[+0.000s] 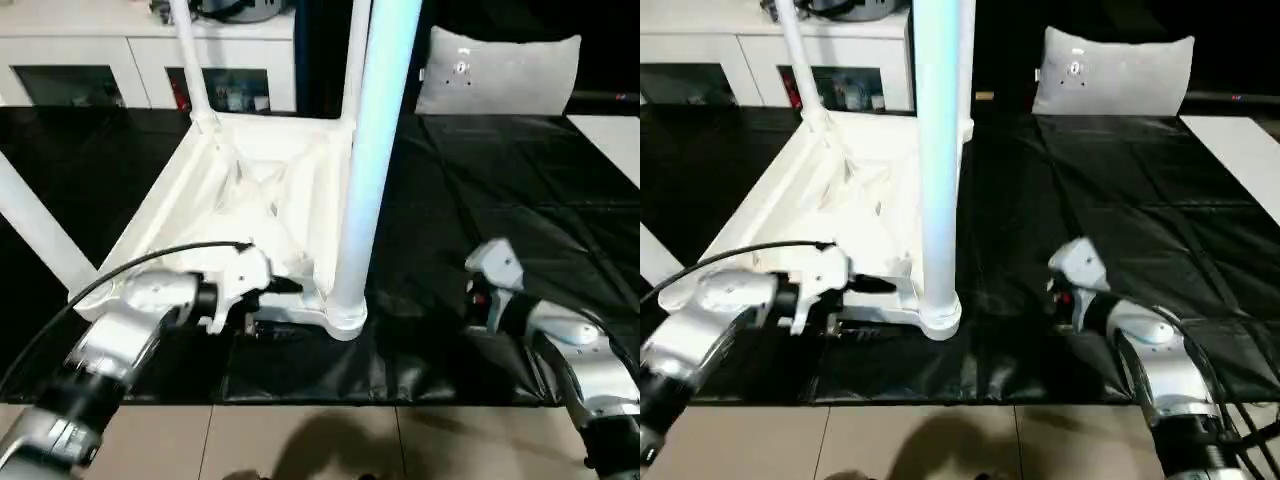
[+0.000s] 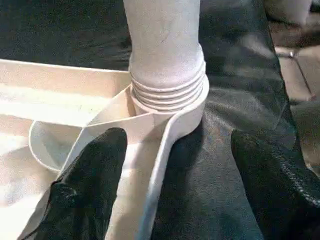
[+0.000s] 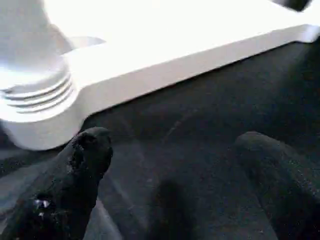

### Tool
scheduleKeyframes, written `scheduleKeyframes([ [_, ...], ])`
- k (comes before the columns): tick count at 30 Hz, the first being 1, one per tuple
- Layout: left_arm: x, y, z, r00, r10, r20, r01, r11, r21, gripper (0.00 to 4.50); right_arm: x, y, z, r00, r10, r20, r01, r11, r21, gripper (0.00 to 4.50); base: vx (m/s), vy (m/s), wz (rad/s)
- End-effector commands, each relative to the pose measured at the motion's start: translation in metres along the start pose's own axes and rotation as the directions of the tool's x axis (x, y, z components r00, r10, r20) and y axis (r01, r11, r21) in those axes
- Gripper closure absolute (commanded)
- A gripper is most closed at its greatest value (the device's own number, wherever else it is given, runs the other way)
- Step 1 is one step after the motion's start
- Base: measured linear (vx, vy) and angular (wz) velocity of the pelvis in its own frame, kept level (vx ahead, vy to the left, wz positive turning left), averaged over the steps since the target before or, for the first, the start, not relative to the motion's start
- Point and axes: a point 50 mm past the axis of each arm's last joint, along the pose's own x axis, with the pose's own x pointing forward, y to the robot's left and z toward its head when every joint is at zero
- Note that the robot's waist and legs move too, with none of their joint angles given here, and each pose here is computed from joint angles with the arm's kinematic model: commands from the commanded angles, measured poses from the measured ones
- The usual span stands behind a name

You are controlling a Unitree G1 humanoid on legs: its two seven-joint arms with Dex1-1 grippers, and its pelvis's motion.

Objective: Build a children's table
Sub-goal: Rotate table base, then rotate leg to tighten

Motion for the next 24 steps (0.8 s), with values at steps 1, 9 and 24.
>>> scheduleKeyframes([
  [1, 0.002, 0.002, -0.002, 0.999, -0.027, -0.028, 0.028, 0.999, 0.022, 1.2, -0.005, 0.001, 0.002, 0.999, 0.033, -0.01, -0.033, 0.999, -0.014, 0.0, 0.0, 0.0, 0.0],
  [9, 0.006, 0.011, -0.005, 0.999, -0.037, -0.023, 0.037, 0.999, 0.002, 2.03, -0.01, 0.007, 0.003, 0.995, 0.103, -0.001, -0.103, 0.995, -0.005, 0.0, 0.0, 0.0, 0.0],
  [24, 0.007, 0.032, -0.01, 0.991, -0.015, -0.136, 0.025, 0.997, 0.07, 3.34, -0.014, 0.018, 0.001, 0.988, 0.156, 0.0, -0.156, 0.988, 0.011, 0.0, 0.0, 0.0, 0.0],
])
